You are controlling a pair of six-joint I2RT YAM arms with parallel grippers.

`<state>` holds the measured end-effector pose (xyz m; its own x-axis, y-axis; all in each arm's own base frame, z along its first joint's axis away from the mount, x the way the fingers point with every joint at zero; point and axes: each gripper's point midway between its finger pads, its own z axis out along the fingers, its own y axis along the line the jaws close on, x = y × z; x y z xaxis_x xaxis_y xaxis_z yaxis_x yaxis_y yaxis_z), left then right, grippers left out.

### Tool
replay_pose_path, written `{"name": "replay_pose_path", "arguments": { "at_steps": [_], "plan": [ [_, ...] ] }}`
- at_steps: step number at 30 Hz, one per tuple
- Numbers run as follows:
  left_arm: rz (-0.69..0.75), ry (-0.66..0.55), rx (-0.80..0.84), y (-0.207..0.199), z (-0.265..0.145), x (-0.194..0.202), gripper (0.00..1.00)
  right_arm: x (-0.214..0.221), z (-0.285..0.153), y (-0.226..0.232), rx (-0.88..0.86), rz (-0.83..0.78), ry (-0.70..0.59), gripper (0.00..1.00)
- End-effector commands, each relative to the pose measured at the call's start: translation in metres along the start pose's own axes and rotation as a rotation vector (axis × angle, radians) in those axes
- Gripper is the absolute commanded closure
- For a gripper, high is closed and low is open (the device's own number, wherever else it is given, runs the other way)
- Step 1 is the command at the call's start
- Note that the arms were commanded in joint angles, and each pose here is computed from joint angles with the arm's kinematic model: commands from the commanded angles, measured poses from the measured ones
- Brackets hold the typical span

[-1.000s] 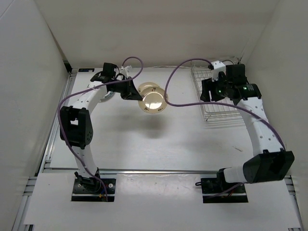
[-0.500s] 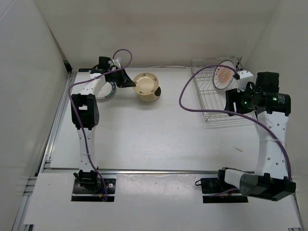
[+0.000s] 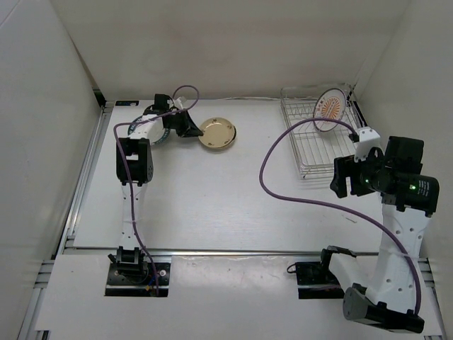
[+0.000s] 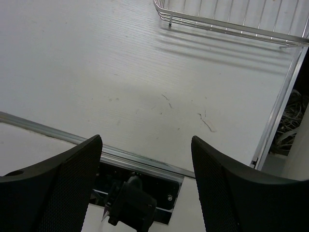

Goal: Unload the plates from the dish rack

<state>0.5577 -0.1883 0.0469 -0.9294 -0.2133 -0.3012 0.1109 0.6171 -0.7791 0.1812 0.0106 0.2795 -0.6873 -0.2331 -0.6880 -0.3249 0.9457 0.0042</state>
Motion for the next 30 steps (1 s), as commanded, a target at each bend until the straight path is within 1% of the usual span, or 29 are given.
{"name": "replay_pose_path", "arguments": {
  "at_steps": [1, 4, 7, 8, 10, 11, 14, 15, 16, 17, 19, 21, 22, 24, 25, 28, 30],
  "plan": [
    [0.064, -0.044, 0.044, -0.028, -0.010, -0.019, 0.88, -0.007, 0.001, 0.007, -0.055, 0.034, -0.027, 0.22],
    [0.073, -0.045, 0.043, -0.028, -0.010, -0.019, 0.86, -0.011, 0.003, 0.007, -0.066, 0.071, -0.036, 0.22],
    [0.081, -0.051, 0.046, -0.032, -0.013, -0.021, 0.71, -0.009, 0.006, 0.008, -0.083, 0.091, -0.037, 0.22],
    [0.083, -0.053, 0.047, -0.035, -0.015, -0.021, 0.60, -0.011, 0.007, 0.007, -0.080, 0.087, -0.045, 0.22],
    [0.095, -0.055, 0.048, -0.038, -0.018, -0.021, 0.46, -0.008, 0.007, 0.008, -0.081, 0.088, -0.042, 0.22],
    [0.095, -0.055, 0.048, -0.040, -0.020, -0.020, 0.43, -0.008, 0.010, 0.007, -0.080, 0.088, -0.044, 0.22],
    [0.109, -0.064, 0.042, -0.045, -0.026, -0.020, 0.29, -0.009, 0.010, 0.009, -0.086, 0.083, -0.057, 0.22],
    [0.134, -0.077, 0.047, -0.053, -0.032, -0.024, 0.26, -0.009, 0.010, 0.009, -0.086, 0.083, -0.057, 0.22],
    [0.135, -0.073, 0.038, -0.055, -0.030, -0.020, 0.19, -0.009, 0.012, 0.008, -0.086, 0.083, -0.057, 0.22],
    [0.145, -0.072, 0.037, -0.056, -0.032, -0.019, 0.15, -0.009, 0.012, 0.008, -0.086, 0.083, -0.057, 0.22],
    [0.166, -0.095, 0.021, -0.067, -0.037, -0.022, 0.09, -0.011, 0.012, 0.007, -0.082, 0.078, -0.067, 0.22],
    [0.200, -0.125, 0.011, -0.078, -0.047, -0.029, 0.08, -0.013, 0.013, 0.005, -0.078, 0.073, -0.076, 0.22],
    [0.208, -0.117, 0.003, -0.077, -0.043, -0.025, 0.07, -0.016, 0.013, 0.004, -0.075, 0.068, -0.085, 0.22],
    [0.240, -0.129, 0.006, -0.089, -0.047, -0.026, 0.05, -0.019, 0.015, 0.004, -0.085, 0.067, -0.091, 0.22],
    [0.250, -0.134, -0.003, -0.088, -0.047, -0.027, 0.05, -0.025, 0.013, 0.005, -0.089, 0.057, -0.114, 0.22],
    [0.273, -0.137, -0.045, -0.089, -0.044, -0.022, 0.03, -0.025, 0.013, 0.006, -0.098, 0.066, -0.117, 0.22],
    [0.292, -0.157, -0.116, -0.080, -0.043, -0.025, 0.01, -0.028, 0.013, 0.005, -0.094, 0.061, -0.126, 0.22]
  ]
}}
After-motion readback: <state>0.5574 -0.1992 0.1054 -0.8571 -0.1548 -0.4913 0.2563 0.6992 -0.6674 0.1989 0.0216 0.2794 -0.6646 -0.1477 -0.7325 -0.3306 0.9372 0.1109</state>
